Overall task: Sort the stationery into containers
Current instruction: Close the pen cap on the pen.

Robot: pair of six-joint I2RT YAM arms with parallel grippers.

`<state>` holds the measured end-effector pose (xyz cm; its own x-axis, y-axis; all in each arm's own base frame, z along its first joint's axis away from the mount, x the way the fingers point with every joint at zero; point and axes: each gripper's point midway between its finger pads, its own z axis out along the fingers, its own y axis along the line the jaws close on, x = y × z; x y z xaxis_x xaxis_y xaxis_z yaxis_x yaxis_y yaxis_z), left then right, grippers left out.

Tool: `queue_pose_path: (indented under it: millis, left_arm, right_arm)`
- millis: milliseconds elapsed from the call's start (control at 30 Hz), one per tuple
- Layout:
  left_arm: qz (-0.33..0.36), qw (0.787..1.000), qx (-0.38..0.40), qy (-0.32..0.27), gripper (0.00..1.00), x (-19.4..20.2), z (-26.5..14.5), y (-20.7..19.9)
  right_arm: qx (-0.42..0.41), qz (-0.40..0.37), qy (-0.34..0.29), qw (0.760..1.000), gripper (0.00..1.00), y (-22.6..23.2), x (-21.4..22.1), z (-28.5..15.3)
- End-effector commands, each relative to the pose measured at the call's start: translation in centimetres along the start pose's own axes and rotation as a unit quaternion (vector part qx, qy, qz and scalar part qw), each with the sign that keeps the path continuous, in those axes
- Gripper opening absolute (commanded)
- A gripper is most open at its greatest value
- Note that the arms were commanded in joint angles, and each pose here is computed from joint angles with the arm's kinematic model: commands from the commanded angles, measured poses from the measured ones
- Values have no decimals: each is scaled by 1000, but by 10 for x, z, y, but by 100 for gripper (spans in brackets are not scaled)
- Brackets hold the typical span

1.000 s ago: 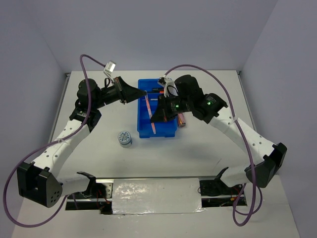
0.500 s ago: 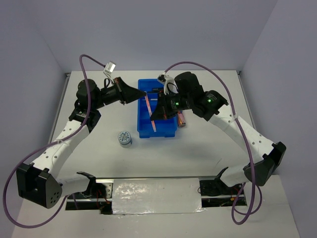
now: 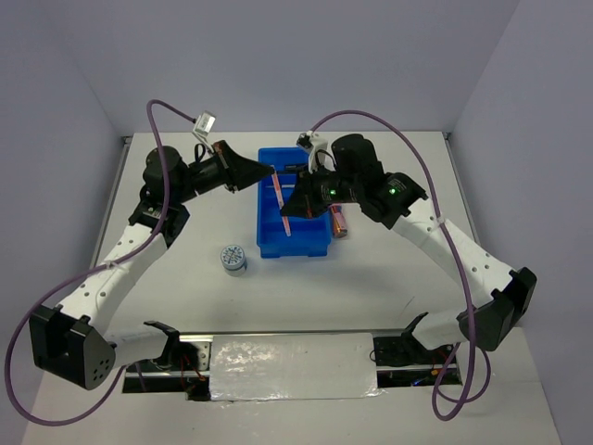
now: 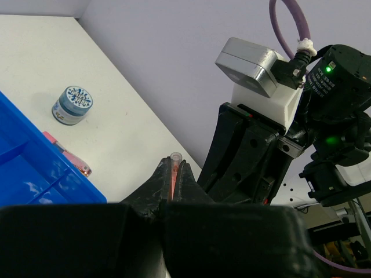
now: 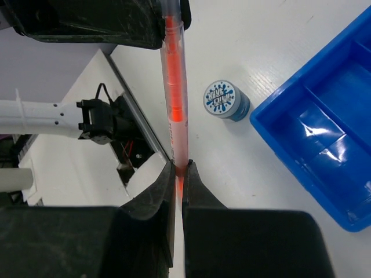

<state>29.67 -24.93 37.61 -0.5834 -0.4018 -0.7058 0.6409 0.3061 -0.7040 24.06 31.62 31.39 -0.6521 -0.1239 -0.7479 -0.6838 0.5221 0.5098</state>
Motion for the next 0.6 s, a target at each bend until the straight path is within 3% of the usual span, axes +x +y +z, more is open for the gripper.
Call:
queue_pose_path:
  millis: [0, 167, 267, 467, 567]
  left_arm:
    - [0, 995, 30, 98, 0, 43, -9, -18]
    - [4, 993, 33, 109, 0, 44, -12, -21]
    - [14, 994, 42, 101, 13, 38, -13, -31]
    - [52, 996, 30, 59, 56, 11, -14, -47]
    - [55, 997, 33, 44, 65, 3, -13, -51]
  right_arm:
    - [-8, -107, -178, 978, 0, 14, -104, -27]
    - [-20, -139, -191, 972, 0, 19, -103, -29]
    - [-54, -144, -190, 970, 0, 30, -95, -33]
    - [-56, -151, -177, 971, 0, 31, -75, -42]
    - [-62, -148, -169, 972, 0, 34, -67, -44]
